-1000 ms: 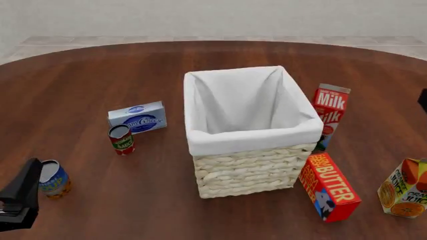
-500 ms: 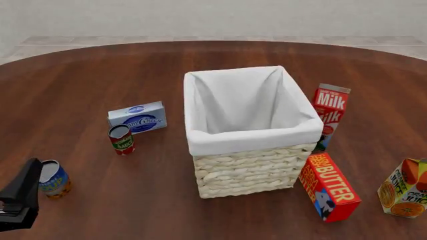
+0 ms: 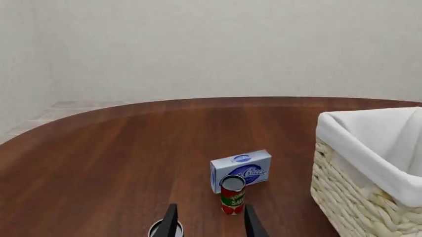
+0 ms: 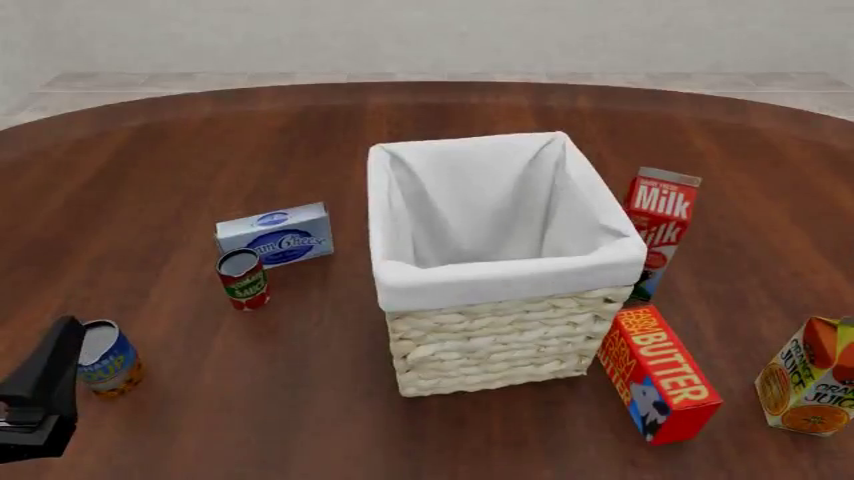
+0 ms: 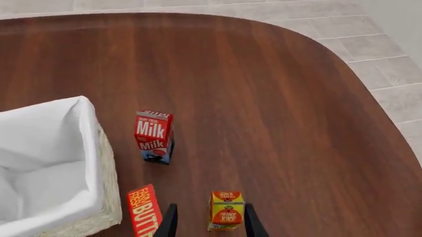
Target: Pick up the orange juice, and put it in the basket.
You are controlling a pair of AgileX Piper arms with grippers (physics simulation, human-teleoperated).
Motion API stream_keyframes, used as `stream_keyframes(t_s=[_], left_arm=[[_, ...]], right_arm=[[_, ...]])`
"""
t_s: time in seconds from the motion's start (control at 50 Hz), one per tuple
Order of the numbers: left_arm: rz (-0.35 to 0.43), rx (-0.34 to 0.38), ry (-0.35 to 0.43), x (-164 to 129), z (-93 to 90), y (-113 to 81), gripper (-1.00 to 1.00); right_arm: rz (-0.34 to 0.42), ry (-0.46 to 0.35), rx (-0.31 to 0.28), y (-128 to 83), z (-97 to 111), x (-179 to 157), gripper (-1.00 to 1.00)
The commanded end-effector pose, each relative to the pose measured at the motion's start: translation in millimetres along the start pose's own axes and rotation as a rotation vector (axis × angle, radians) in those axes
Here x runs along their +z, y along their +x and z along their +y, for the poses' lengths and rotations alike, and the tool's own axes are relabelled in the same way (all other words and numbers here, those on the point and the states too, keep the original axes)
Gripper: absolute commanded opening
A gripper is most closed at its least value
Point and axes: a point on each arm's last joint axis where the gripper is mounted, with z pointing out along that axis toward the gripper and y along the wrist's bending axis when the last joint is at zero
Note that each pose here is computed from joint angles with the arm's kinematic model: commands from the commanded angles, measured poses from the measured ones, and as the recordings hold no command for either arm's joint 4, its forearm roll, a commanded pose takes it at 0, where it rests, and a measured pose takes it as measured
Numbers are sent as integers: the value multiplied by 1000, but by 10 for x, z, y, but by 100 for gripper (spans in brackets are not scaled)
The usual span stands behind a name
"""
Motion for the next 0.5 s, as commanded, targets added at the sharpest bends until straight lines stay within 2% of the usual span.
stream_keyframes(t_s=[0.02,0.18,0.36,0.5], left_arm=[[0,0,0,0,0,0,100],[0,0,0,0,0,0,100],[0,0,0,0,0,0,100],[0,0,0,0,0,0,100]], right_arm=[[34,15,15,74,-11,15,100],[82,33,18,143,-27,39,100],[144,68,34,362,-50,148,100],[161,76,35,465,-52,209,100]])
